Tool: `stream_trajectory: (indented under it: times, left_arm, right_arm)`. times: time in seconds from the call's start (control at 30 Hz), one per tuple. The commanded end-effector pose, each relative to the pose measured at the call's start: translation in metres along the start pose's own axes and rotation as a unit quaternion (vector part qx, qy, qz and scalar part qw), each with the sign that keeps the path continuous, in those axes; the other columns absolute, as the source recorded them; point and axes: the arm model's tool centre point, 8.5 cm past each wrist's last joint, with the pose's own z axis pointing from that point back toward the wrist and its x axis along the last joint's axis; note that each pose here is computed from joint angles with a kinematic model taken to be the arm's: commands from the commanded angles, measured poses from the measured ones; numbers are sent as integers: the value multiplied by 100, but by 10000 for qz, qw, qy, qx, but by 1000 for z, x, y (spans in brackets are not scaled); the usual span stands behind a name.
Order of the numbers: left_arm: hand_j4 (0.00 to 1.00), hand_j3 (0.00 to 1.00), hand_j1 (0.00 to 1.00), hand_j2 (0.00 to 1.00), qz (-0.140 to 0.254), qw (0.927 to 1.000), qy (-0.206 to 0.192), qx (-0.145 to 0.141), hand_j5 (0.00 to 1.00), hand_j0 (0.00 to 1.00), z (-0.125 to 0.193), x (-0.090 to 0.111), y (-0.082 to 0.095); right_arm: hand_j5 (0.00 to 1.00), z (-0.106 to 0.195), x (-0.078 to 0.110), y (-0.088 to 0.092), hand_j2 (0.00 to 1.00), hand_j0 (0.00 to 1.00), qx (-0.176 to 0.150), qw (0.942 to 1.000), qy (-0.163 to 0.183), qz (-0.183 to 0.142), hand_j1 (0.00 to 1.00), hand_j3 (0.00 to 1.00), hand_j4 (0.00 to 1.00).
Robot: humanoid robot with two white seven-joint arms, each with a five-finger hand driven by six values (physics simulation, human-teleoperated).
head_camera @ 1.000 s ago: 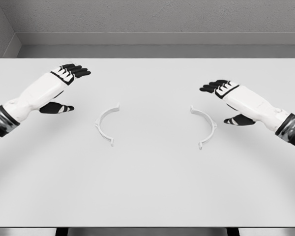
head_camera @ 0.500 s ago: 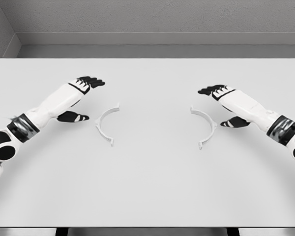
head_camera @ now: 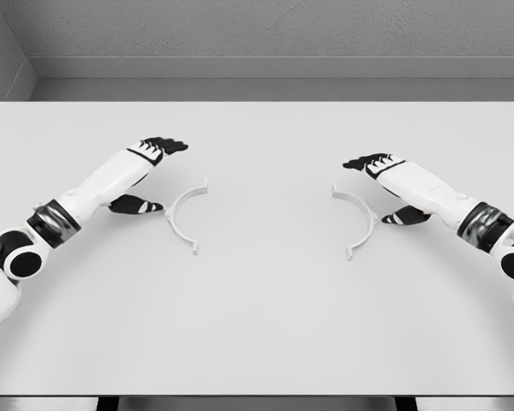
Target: Assemble PVC drainage pipe clamps
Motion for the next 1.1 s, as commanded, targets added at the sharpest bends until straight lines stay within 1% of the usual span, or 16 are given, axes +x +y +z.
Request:
stream_trajectory:
  times: [0.0, 0.1, 0.2, 0.43, 0.57, 0.83, 1.07]
  left_arm:
    - [100, 100, 100, 100, 41, 10000, 41, 7, 100, 100, 2, -2, -1]
    - [100, 100, 100, 100, 46, 10000, 44, -5, 100, 100, 1, -2, -2]
    - [100, 100, 100, 100, 56, 10000, 30, -22, 100, 100, 0, -1, -4]
    - [100, 100, 100, 100, 86, 10000, 12, -9, 100, 100, -2, 0, -6]
    - [100, 100, 100, 100, 93, 9999, 57, -32, 100, 100, -1, -2, -7]
    - [100, 100, 100, 100, 177, 9998, 7, -24, 100, 100, -6, 3, -13]
    - [100, 100, 100, 100, 190, 9998, -17, -19, 100, 100, -7, 4, -14]
  right_arm:
    - [100, 0, 0, 0, 100, 100, -19, 10000, -2, -30, 100, 100, 100]
    - [100, 0, 2, -1, 100, 100, -26, 10000, -29, -12, 100, 100, 100]
    - [100, -3, 6, 2, 100, 100, 39, 10000, -89, 1, 100, 100, 100]
    - [100, -7, 9, 5, 100, 100, 29, 9999, -127, -35, 100, 100, 100]
    - [100, -9, 11, 6, 100, 100, 55, 9999, -157, -30, 100, 100, 100]
    - [100, -15, 17, 7, 100, 100, 70, 9997, -226, -41, 100, 100, 100]
    - [100, -20, 22, 8, 100, 100, 59, 9995, -293, -61, 100, 100, 100]
